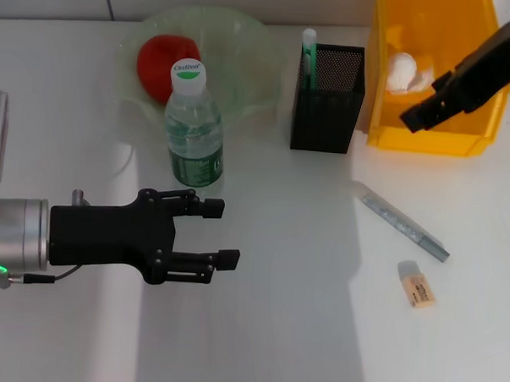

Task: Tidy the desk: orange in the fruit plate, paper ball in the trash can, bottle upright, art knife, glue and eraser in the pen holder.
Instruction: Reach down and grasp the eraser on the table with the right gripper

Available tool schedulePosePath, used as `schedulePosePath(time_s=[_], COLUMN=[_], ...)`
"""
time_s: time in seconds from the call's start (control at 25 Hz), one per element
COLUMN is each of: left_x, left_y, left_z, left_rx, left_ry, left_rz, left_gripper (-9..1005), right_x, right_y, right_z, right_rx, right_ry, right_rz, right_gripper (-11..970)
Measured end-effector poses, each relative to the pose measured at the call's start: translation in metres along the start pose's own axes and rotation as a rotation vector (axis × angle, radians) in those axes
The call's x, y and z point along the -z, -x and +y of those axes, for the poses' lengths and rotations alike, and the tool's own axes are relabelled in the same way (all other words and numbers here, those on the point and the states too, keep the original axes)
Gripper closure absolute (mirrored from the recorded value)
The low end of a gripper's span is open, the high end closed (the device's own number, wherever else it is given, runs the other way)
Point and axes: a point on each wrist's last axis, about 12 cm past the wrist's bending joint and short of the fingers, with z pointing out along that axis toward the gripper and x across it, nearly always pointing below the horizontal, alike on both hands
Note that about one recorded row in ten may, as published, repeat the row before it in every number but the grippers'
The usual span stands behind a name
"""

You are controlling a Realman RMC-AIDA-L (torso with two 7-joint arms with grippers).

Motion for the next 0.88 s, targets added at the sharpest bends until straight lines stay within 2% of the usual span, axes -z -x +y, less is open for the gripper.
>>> schedulePosePath(time_s=[0.04,0.2,0.4,0.88], left_x=[0.000,0.001,0.000,0.000], left_y=[0.000,0.000,-0.001,-0.002], left_z=[0.000,0.000,-0.001,-0.001], left_rx=[0.000,0.000,0.004,0.007], left_ry=[0.000,-0.002,-0.003,0.000], left_rz=[0.000,-0.001,-0.002,0.001], left_gripper=[213,213,213,213], right_x=[0.000,-0.030,-0.049,-0.073], right_y=[0.000,-0.009,-0.021,-0.045], right_z=[0.000,0.000,0.000,0.014], right_rx=[0.000,-0.005,-0.017,0.022], right_ry=[0.000,0.019,0.049,0.102], right_rz=[0.000,0.112,0.164,0.230], right_gripper=[341,341,342,342])
